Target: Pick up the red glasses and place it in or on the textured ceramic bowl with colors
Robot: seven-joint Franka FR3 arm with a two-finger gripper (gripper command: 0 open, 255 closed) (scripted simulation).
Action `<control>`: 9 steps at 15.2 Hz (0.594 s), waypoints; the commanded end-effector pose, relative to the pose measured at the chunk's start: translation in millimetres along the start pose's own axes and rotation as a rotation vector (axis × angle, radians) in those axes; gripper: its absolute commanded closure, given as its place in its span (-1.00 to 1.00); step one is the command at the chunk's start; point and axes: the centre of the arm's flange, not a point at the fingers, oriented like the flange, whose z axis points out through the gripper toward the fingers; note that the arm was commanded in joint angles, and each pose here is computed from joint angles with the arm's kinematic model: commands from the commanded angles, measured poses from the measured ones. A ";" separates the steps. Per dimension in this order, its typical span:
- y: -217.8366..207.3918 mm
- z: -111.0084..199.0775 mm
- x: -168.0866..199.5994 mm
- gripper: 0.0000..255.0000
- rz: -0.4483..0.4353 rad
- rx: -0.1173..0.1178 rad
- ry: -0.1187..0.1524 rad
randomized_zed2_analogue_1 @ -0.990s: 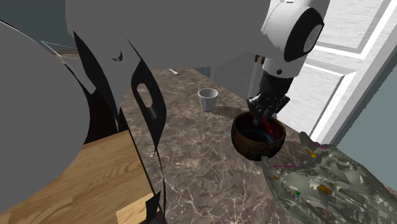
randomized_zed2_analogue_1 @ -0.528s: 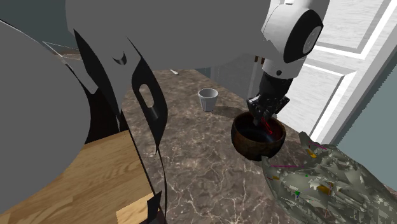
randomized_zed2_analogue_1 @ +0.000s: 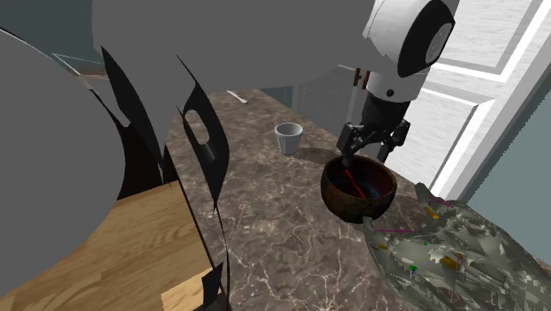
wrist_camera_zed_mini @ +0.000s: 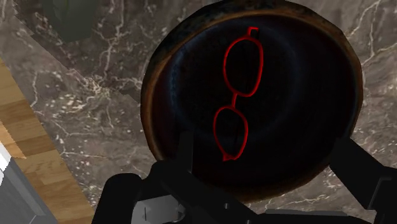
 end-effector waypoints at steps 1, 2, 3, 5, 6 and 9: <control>0.5 -25.0 0.4 -1.00 0.000 0.001 0.000; 0.5 -35.4 0.5 -1.00 0.000 0.001 0.000; 0.5 -35.4 0.5 -1.00 0.000 0.001 0.000; 0.5 -35.4 0.4 -1.00 0.000 0.001 0.000; 0.5 -35.4 0.5 -1.00 0.000 0.001 0.000; 0.5 -35.4 0.5 -1.00 0.000 0.001 0.000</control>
